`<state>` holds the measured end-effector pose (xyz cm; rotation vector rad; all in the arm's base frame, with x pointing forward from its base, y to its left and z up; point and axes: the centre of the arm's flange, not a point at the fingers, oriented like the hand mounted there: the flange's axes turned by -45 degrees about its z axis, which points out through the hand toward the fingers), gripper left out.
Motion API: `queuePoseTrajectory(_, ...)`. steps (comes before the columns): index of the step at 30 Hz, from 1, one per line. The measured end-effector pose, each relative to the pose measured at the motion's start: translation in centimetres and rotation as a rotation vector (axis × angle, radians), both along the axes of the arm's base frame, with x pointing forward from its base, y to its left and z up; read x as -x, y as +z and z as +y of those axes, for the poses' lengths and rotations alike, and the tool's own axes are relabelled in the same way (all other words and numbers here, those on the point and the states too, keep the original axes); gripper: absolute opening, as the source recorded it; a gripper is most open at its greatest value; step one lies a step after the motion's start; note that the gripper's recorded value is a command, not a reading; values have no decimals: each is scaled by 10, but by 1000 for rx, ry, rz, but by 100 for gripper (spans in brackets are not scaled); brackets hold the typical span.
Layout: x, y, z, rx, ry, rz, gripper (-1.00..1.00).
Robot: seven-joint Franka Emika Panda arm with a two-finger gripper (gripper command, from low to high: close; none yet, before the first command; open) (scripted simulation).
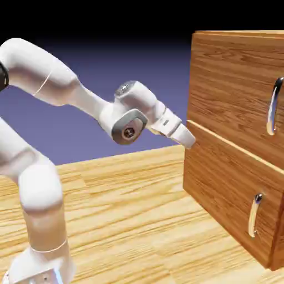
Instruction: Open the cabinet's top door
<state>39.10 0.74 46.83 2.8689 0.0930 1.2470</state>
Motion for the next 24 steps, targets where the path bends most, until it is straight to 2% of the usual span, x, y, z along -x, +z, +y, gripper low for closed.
queuePoseTrajectory(13, -2, 97, 13, 6, 58, -243, 0)
queuePoseTrajectory(24, 7, 153, -2, -8, 77, -431, 0)
